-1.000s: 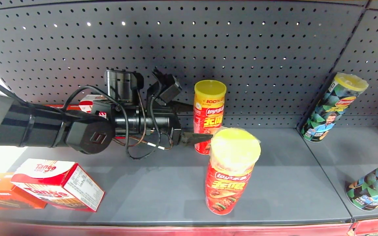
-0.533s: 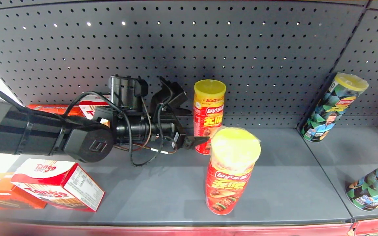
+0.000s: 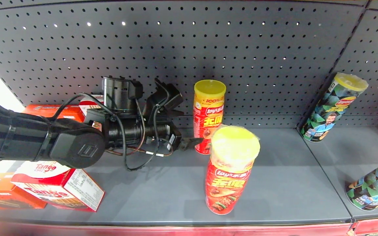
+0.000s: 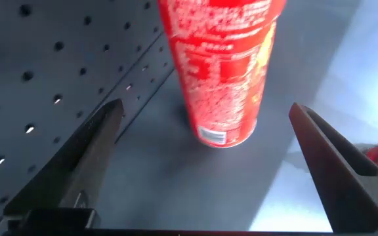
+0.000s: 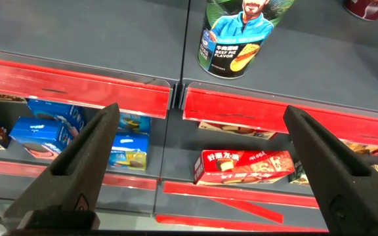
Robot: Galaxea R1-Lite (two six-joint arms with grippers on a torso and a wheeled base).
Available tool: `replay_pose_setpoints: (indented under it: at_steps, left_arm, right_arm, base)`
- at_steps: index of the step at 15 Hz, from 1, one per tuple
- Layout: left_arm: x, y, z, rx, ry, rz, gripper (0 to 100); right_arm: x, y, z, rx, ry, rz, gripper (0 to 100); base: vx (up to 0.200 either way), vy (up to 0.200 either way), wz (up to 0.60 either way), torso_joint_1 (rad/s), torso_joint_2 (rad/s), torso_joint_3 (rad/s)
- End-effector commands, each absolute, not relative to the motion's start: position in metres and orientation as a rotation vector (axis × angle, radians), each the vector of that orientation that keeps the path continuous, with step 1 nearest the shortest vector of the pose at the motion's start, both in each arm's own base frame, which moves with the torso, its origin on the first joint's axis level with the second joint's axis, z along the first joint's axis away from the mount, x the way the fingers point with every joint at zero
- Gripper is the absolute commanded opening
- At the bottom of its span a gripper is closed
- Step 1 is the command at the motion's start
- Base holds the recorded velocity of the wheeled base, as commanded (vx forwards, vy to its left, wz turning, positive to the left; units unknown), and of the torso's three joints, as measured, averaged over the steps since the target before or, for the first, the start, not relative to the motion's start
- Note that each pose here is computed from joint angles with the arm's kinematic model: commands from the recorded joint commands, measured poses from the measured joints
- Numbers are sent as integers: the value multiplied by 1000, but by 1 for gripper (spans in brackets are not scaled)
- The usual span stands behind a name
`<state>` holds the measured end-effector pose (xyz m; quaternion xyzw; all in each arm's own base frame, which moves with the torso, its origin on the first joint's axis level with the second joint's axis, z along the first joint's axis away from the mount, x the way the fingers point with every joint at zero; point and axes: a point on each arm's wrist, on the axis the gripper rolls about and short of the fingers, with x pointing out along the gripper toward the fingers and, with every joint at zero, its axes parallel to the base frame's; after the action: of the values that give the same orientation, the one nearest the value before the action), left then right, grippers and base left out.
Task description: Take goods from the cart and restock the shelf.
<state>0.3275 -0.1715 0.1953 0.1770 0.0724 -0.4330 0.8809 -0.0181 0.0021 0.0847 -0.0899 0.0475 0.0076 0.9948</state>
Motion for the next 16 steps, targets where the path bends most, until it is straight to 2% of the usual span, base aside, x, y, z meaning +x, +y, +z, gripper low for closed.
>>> replay_pose_setpoints:
  at_steps: [1, 16]
  left_arm:
    - [326, -171, 198, 368, 146, -891, 100]
    - [328, -168, 201, 339, 177, -768, 100]
  right_arm:
    - [-18, 2, 85, -180, 97, 17, 100]
    - [-18, 2, 85, -180, 97, 14, 100]
  base:
    - [0, 0, 0, 0, 0, 0]
    - [0, 0, 0, 0, 0, 0]
